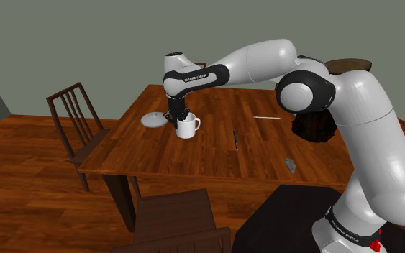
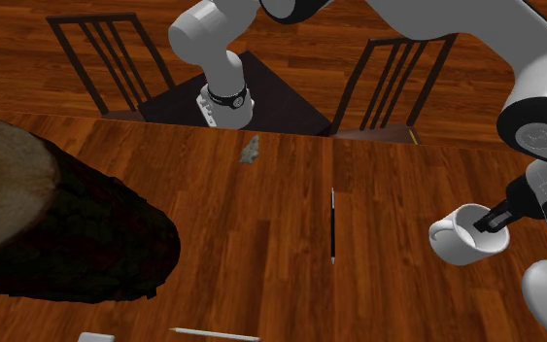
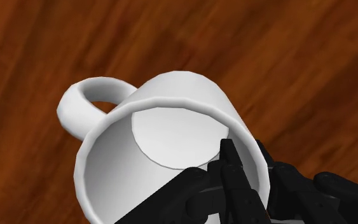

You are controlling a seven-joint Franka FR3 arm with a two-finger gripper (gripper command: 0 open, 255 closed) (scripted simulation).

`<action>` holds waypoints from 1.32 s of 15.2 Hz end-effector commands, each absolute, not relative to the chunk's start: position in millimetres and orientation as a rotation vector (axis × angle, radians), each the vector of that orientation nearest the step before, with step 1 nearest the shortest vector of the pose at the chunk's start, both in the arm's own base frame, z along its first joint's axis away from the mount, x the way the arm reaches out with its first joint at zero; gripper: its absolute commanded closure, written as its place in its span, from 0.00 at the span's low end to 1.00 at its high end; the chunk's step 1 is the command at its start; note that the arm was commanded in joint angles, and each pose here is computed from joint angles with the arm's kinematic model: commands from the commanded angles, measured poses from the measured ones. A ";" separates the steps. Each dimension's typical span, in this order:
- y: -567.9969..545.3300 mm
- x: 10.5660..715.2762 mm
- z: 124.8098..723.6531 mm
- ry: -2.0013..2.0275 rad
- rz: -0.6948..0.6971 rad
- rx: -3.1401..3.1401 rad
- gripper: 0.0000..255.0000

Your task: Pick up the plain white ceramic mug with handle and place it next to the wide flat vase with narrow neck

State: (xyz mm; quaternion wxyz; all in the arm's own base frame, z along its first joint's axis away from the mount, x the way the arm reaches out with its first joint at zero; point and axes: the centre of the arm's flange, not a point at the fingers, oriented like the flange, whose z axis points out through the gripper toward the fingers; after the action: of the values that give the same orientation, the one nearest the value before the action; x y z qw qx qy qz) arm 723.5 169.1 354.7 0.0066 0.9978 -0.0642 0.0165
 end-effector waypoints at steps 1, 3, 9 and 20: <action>169.1 723.6 354.9 -0.201 0.053 3.122 1.00; 169.1 723.5 354.8 -0.201 0.053 3.122 0.00; 169.3 723.1 368.1 -0.201 0.053 3.122 0.00; 169.9 721.9 404.8 -0.201 0.053 3.122 0.00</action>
State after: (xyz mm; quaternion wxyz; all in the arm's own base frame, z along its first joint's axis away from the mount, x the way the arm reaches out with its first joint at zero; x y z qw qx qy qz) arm 721.9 169.8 404.8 0.0066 0.9978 -0.0642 0.0169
